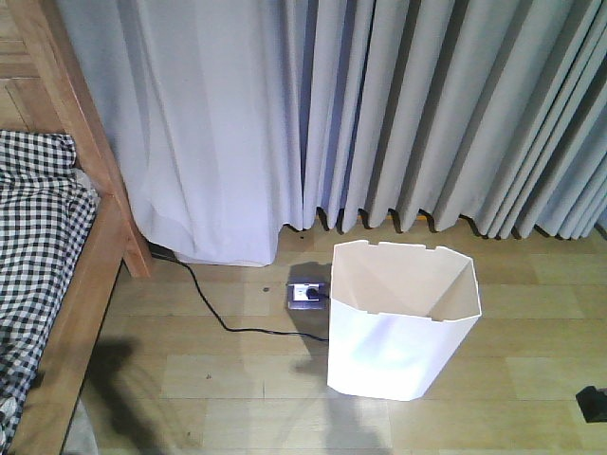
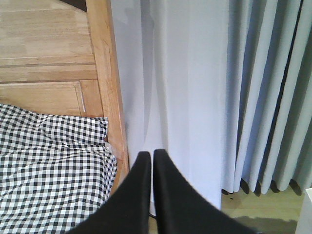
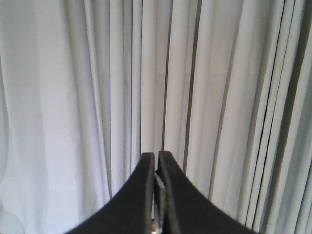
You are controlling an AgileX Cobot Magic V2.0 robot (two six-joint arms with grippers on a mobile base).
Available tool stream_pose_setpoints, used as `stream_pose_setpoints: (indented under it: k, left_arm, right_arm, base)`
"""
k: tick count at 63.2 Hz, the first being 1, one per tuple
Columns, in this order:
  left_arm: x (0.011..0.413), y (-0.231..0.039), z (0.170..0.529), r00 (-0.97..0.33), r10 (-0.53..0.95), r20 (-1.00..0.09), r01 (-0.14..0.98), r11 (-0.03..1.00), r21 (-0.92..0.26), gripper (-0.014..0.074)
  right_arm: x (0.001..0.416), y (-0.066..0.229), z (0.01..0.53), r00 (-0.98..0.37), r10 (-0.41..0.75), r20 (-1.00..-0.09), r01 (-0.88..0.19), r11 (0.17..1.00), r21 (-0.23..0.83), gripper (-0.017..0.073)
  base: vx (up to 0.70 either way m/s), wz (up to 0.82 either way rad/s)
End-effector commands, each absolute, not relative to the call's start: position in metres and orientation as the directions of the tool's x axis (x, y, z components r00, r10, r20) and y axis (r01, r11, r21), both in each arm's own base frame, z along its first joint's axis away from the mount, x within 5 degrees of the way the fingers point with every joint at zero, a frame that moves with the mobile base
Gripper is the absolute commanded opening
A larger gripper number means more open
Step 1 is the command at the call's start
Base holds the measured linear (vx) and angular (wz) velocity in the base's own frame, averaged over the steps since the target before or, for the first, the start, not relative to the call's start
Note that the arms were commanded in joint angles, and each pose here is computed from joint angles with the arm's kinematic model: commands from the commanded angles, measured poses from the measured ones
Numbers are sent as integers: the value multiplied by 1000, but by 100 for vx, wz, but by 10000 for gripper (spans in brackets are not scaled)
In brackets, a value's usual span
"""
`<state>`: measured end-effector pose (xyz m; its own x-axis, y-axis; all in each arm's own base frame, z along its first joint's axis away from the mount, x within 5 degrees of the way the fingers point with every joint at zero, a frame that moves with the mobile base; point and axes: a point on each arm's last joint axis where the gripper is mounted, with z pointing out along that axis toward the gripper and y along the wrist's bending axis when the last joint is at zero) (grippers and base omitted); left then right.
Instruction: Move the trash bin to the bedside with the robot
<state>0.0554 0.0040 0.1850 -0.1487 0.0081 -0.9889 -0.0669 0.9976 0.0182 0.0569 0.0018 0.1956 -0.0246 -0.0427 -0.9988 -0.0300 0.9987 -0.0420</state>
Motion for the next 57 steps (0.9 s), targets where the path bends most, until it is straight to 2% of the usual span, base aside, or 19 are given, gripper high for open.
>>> stream_pose_setpoints:
  k: [1,57]
  left_arm:
    - [56,4,186,-83,8,-997,-67,998,14,-6]
    - [56,4,186,-83,8,-997,-67,998,14,-6]
  right_arm:
    - [56,1,201,59,-59,-997,-21,998,-60,-9]
    - [56,1,201,58,-59,-997,-21,998,-61,-9]
  base:
    - [0,0]
    - [0,0]
